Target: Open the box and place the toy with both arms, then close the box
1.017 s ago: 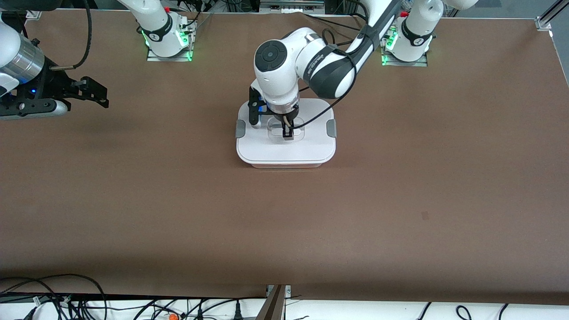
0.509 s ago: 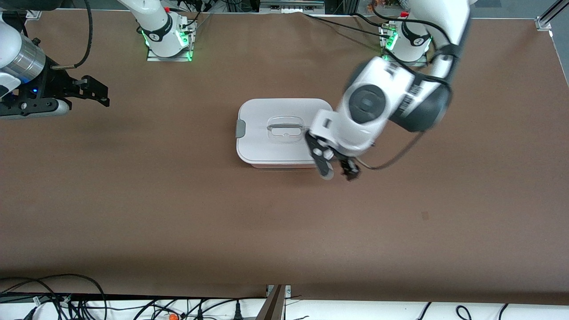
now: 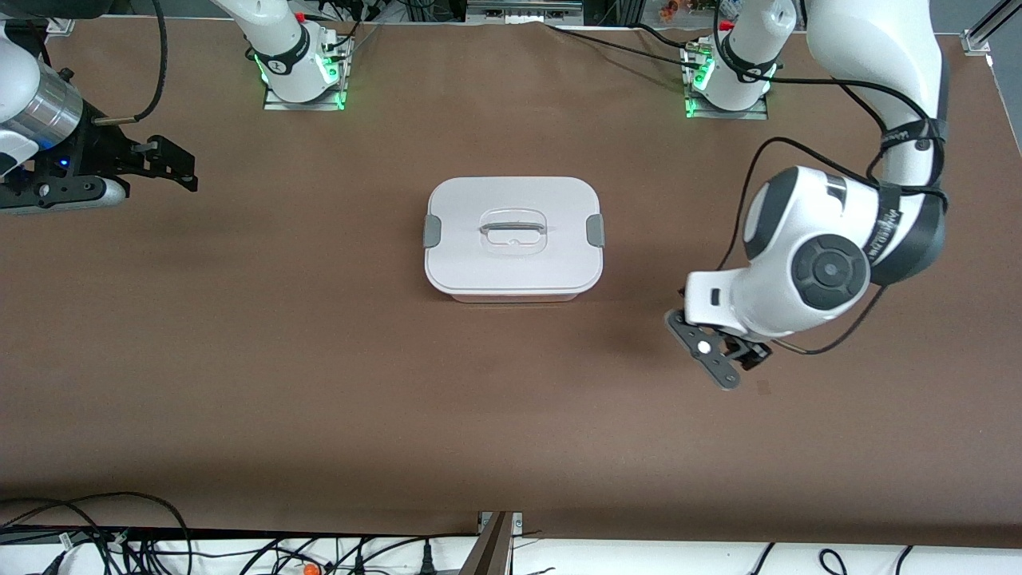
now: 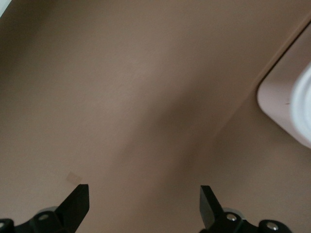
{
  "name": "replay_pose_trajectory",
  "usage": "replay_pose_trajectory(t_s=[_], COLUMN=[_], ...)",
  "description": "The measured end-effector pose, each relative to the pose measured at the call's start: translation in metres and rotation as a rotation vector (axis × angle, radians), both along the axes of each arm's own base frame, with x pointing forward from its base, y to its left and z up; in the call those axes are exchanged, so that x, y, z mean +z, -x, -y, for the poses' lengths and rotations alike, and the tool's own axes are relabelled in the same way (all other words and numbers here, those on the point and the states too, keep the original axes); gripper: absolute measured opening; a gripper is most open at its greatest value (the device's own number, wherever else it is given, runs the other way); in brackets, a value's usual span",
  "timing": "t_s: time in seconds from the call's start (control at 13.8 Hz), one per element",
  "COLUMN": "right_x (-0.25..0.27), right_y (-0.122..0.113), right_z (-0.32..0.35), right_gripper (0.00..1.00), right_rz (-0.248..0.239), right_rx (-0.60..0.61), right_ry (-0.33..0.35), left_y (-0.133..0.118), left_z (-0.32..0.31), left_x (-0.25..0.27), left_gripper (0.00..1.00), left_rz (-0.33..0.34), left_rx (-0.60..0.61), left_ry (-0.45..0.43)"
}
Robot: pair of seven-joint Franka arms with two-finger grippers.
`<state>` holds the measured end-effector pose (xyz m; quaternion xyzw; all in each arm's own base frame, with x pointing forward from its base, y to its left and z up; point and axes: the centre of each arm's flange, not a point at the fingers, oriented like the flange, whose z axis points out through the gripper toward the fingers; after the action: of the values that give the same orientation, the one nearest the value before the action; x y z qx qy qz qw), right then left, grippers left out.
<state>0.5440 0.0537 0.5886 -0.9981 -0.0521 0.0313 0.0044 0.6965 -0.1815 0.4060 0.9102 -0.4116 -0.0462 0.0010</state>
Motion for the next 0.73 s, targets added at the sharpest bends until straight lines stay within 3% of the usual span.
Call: replay_pose_trajectory(t_s=[0.44, 0.73], right_x=[0.000, 0.001], right_y=[0.000, 0.000], right_z=[0.001, 0.002], right_gripper=[1.00, 1.00], right_rz=[0.002, 0.002], right_rx=[0.001, 0.004], right_ry=[0.000, 0.000], left_y=[-0.017, -0.003], left_z=[-0.101, -0.128], left_x=[0.020, 0.093], left_gripper=[1.00, 1.00], left_rz=[0.042, 0.134], left_rx=[0.173, 0.494], left_ry=[-0.058, -0.044])
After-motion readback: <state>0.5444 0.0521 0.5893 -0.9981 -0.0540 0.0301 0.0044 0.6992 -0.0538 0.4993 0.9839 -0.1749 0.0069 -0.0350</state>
